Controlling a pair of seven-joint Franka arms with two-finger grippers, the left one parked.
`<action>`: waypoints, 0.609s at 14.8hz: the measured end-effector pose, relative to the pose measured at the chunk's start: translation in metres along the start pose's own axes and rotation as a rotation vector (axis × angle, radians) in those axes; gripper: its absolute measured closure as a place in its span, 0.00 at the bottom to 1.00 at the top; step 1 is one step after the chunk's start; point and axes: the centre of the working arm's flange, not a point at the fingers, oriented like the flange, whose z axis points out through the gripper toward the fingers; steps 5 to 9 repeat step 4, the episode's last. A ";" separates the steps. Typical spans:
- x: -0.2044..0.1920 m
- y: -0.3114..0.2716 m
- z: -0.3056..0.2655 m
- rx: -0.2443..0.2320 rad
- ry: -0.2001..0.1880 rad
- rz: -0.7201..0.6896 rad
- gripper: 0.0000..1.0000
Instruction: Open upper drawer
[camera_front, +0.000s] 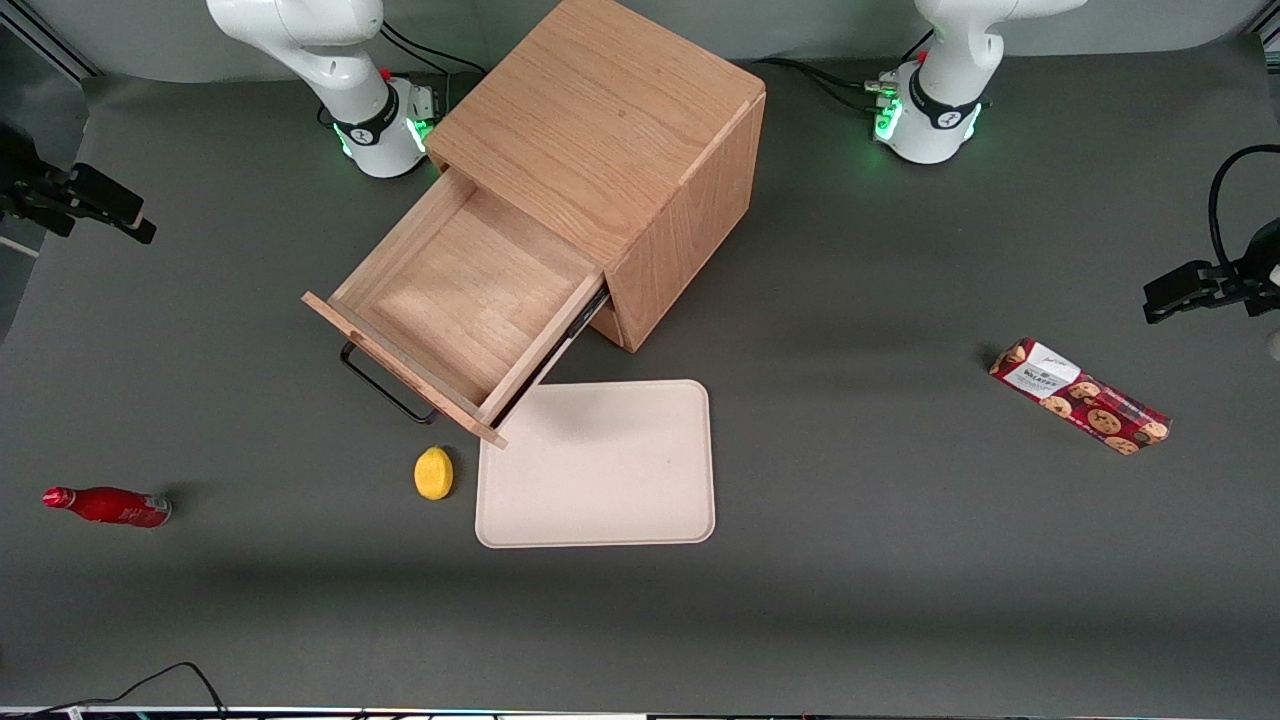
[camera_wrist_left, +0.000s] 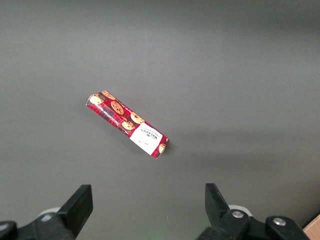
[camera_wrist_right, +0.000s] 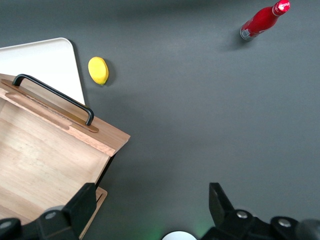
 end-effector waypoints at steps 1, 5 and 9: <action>0.001 -0.001 0.002 0.000 0.002 0.002 0.00; 0.012 -0.002 0.015 0.001 0.010 0.004 0.00; 0.012 -0.002 0.015 0.001 0.010 0.004 0.00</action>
